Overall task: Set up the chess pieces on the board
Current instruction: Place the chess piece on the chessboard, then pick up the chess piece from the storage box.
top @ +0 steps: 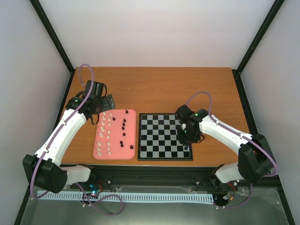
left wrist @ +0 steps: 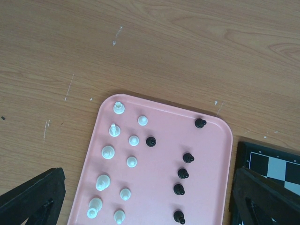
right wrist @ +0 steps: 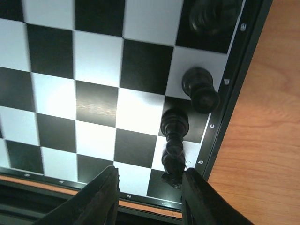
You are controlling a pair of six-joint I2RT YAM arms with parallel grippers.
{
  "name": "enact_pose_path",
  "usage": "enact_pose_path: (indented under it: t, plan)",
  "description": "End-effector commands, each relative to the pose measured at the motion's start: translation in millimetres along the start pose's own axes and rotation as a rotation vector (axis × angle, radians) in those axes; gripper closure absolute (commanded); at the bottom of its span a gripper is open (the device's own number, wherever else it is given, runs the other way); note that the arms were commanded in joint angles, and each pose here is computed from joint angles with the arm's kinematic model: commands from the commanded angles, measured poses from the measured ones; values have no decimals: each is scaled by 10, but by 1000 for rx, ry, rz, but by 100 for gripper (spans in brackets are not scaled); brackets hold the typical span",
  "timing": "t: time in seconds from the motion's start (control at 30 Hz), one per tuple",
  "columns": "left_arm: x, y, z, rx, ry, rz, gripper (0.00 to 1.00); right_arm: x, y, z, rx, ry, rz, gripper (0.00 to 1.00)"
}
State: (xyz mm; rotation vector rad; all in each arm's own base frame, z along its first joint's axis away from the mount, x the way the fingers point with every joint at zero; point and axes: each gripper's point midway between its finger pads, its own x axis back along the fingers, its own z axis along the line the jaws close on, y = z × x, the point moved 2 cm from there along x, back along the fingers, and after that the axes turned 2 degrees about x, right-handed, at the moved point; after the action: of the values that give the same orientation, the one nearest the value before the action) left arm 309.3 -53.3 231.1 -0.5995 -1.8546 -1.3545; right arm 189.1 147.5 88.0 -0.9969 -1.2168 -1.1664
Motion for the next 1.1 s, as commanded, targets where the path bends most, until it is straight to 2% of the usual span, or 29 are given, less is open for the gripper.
enact_pose_path:
  t: [0.0,0.13,0.27,0.6,0.8,1.07]
  plan:
    - [47,123,-34,25,-9,-34,0,349,146,18,24,-6,-75,54]
    - [70,144,-41,31,-13,-40,0,588,346,121,66,0,-134,47]
    - [142,218,-50,36,-16,-63,0,616,530,368,142,14,-133,44]
    - [583,573,-35,40,-9,-183,0,544,741,1641,540,65,-164,40]
    - [741,590,2,45,-21,-208,0,438,676,2231,685,163,-148,41]
    - [757,481,62,37,-15,-184,0,52,327,2674,850,192,-46,43]
